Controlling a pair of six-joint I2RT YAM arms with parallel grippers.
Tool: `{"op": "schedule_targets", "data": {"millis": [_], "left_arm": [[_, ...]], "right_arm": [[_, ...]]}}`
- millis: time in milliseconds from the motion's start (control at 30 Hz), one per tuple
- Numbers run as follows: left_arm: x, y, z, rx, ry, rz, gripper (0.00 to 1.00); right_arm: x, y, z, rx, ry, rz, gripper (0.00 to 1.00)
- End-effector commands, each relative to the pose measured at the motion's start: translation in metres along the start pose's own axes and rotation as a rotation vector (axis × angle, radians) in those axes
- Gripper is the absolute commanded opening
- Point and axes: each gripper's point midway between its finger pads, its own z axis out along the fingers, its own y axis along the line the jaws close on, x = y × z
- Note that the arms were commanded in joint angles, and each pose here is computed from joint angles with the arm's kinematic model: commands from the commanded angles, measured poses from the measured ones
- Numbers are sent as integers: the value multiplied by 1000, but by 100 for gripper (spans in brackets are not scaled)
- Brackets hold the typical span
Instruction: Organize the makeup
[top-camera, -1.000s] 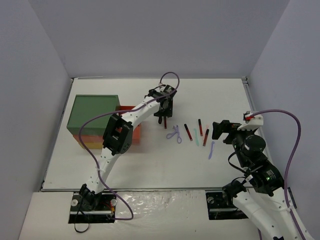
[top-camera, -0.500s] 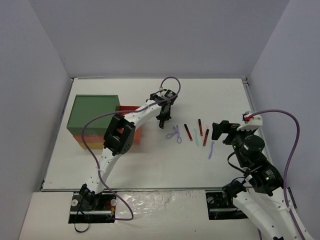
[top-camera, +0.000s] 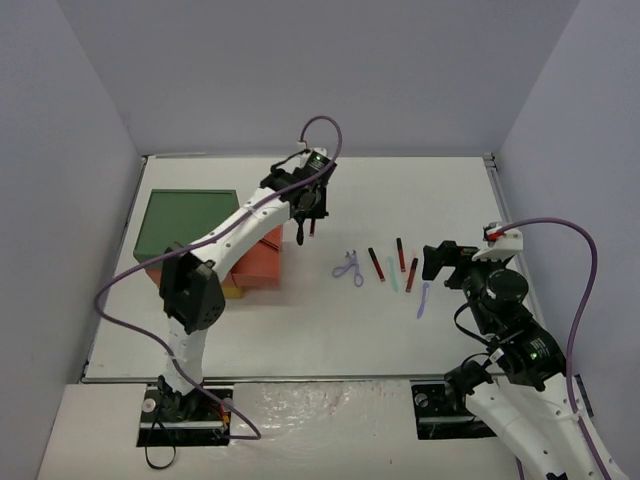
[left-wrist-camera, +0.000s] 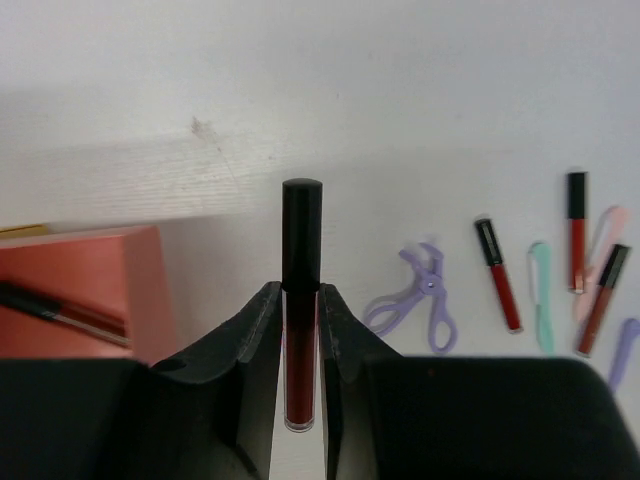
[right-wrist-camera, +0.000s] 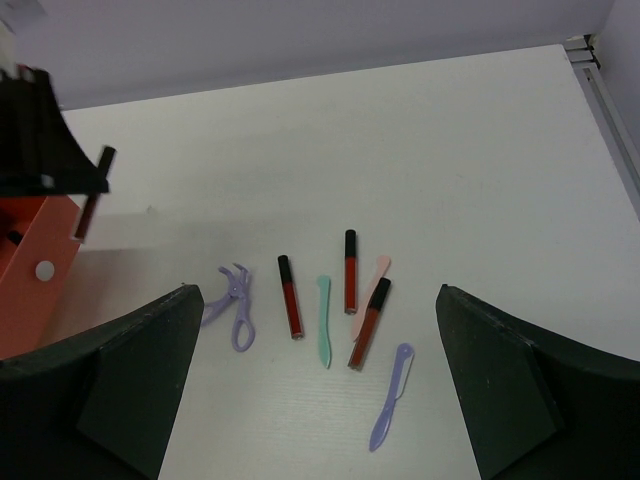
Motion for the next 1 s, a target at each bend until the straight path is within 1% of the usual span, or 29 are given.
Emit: {"op": "schedule_targets", "data": {"millis": [0, 133, 200, 333, 400, 500, 600, 667, 733, 800, 933, 967], "left_arm": [[-30, 52, -53, -80, -96, -46, 1], [-20, 79, -50, -113, -71, -79, 2], [-14, 90, -48, -127, -59, -91, 6], [-12, 101, -45, -140, -58, -107, 19], [-12, 105, -44, -148, -55, -107, 35], [-16, 111, -48, -156, -65, -112, 48], [-22, 114, -56, -153, -85, -121, 59], [-28, 115, -67, -143, -111, -121, 64], [-35, 114, -81, -123, -139, -118, 68], [-42, 110, -95, -90, -164, -106, 72], [-58, 110, -135, -51, -239, -71, 80], [-59, 111, -142, -46, -252, -72, 82]], "right_arm": [[-6, 15, 11, -50, 4, -8, 100], [0, 21, 18, -74, 41, -23, 100], [3, 23, 20, -82, 55, -29, 100], [13, 27, 27, -90, 98, -38, 100], [23, 32, 34, -103, 145, -38, 100], [38, 37, 44, -116, 209, -36, 100], [52, 42, 53, -126, 271, -43, 99], [62, 45, 61, -125, 313, -50, 99], [69, 47, 70, -121, 344, -54, 96], [75, 50, 78, -122, 366, -55, 92], [94, 54, 99, -116, 426, -65, 75], [100, 54, 103, -110, 443, -68, 75]]}}
